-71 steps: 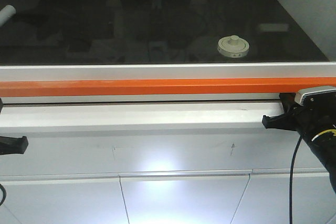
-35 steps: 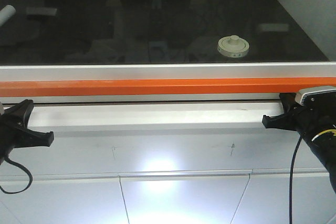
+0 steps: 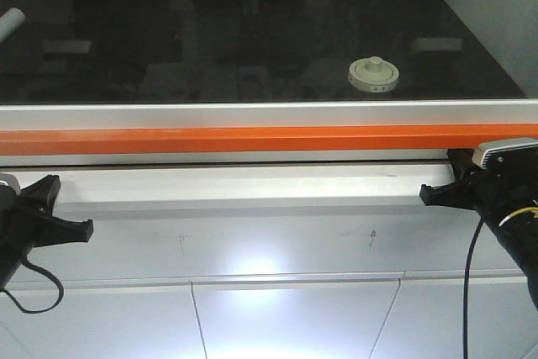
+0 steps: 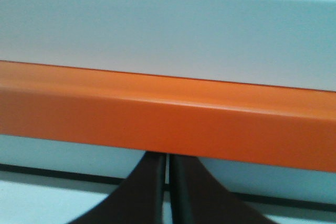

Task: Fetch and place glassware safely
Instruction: 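Move the left gripper to the orange sash handle beside the right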

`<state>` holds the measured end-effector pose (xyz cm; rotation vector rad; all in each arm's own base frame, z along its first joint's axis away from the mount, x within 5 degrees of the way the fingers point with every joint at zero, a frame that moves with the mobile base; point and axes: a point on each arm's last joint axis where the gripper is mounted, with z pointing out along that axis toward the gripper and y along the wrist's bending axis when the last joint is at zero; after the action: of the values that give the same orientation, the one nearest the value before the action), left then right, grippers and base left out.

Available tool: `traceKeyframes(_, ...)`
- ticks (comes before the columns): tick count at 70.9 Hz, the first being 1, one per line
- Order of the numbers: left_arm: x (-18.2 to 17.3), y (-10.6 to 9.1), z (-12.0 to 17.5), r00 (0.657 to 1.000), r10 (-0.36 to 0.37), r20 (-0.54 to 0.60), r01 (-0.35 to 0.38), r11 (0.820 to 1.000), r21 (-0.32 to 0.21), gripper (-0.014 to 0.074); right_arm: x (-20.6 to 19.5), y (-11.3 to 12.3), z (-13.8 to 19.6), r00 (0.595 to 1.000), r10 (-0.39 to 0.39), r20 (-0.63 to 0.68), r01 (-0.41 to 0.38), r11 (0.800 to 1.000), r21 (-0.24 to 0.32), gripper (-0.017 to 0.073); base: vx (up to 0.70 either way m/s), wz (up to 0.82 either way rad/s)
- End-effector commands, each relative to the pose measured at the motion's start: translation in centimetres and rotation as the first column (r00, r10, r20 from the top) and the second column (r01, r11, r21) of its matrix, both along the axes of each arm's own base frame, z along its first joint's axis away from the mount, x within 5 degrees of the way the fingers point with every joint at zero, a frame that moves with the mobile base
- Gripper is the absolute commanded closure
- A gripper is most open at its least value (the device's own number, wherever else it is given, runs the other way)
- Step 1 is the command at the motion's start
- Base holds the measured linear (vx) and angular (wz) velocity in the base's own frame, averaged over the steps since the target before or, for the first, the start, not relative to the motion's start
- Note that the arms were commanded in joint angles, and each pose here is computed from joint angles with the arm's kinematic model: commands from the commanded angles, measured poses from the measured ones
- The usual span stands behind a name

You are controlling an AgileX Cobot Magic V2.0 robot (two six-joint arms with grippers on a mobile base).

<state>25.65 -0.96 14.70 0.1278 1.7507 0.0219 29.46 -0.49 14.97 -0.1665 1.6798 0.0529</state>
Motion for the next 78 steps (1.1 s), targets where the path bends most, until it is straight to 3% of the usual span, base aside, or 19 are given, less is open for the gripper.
traceKeyframes(1, 0.6, 0.1, 1.6, 0.99, 0.014, 0.141, -0.011, 1.0, -0.021, 0.0601, 0.3, 0.0, 2.6, 0.984, 0.005, 0.178, -0.007, 1.0, 0.012, 0.0563, 0.0, 0.0)
traceKeyframes(44, 2.0, 0.0, 2.6, 0.981, 0.013, 0.192, -0.009, 1.0, -0.023, 0.0601, 0.3, 0.0, 2.3, 0.989, 0.007, 0.148, -0.008, 1.0, 0.006, 0.0563, 0.0, 0.0)
traceKeyframes(57, 3.1, 0.0, 2.9, 0.987, 0.015, 0.157, -0.012, 1.0, -0.02, 0.0601, 0.3, 0.0, 2.3, 0.989, 0.007, 0.148, -0.008, 1.0, 0.006, 0.0563, 0.0, 0.0)
traceKeyframes(78, 4.3, 0.0, 4.2, 0.974, 0.013, 0.225, -0.009, 1.0, -0.022, 0.0601, 0.3, 0.0, 2.3, 0.989, 0.007, 0.149, -0.008, 1.0, 0.006, 0.0563, 0.0, 0.0)
